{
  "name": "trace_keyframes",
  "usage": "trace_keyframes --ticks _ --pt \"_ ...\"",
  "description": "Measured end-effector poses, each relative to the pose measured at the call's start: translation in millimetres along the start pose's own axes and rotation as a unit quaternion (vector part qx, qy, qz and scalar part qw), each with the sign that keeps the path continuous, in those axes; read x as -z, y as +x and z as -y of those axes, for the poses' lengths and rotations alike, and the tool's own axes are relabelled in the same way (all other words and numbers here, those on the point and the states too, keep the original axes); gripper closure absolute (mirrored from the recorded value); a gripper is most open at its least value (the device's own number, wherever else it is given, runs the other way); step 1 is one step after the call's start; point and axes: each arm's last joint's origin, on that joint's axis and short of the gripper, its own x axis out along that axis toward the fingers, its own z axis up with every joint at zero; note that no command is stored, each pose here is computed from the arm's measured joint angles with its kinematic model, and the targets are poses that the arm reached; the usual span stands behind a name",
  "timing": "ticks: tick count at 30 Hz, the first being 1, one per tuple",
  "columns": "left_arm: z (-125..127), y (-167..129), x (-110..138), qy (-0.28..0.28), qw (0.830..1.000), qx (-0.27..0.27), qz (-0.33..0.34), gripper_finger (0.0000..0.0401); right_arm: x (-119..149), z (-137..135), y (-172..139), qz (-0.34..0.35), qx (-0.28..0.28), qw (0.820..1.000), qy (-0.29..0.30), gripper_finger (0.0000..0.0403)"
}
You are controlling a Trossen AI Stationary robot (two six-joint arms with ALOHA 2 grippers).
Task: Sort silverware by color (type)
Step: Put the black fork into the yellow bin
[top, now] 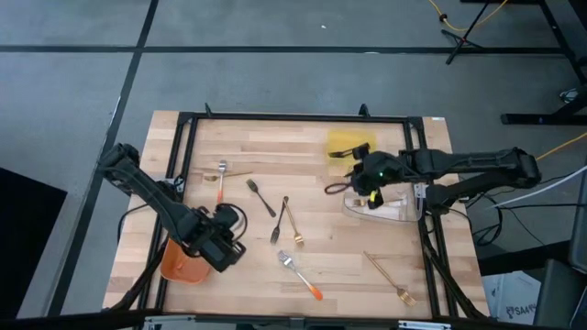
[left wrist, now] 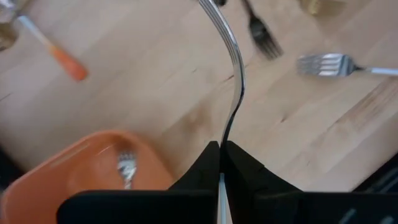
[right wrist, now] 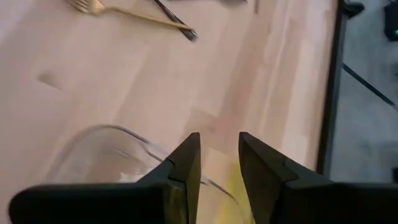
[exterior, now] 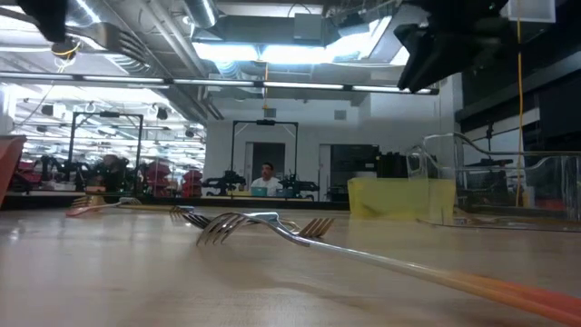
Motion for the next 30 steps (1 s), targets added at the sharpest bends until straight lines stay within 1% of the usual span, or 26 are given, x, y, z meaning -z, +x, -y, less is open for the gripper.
trace_keyframes --ticks 8,12,16,19,23,26,30 --pt "-16.5 -10.9 11.8 0.029 0.997 -0.043 -0.048 0.0398 -13.7 -24.1 -4.7 0.026 -0.034 0.999 0.016 0.0303" --pt "-17.3 -13.2 19.4 0.042 0.997 -0.044 -0.051 0.0398 -18.3 -33.6 -7.1 0.033 -0.048 0.997 0.04 0.0303" --pt "-19.8 -14.5 27.3 0.034 0.997 -0.053 -0.047 0.0398 -22.0 -42.2 -9.6 0.039 -0.062 0.996 0.06 0.0303" --pt "-23.6 -8.3 35.8 0.022 0.996 -0.067 -0.048 0.0398 -24.7 -48.7 -11.6 0.043 -0.072 0.994 0.075 0.0303" --pt "-32.1 4.8 49.1 0.01 0.991 -0.102 -0.082 0.0398 -27.7 -57.1 -14.3 0.047 -0.086 0.991 0.096 0.0303" --pt "-38.0 15.6 58.3 0.008 0.989 -0.119 -0.088 0.0398 -29.5 -62.4 -16.1 0.05 -0.095 0.989 0.103 0.0303" --pt "-42.6 30.8 68.2 0.011 0.989 -0.118 -0.087 0.0398 -31.3 -68.2 -18.1 0.052 -0.104 0.988 0.105 0.0303"
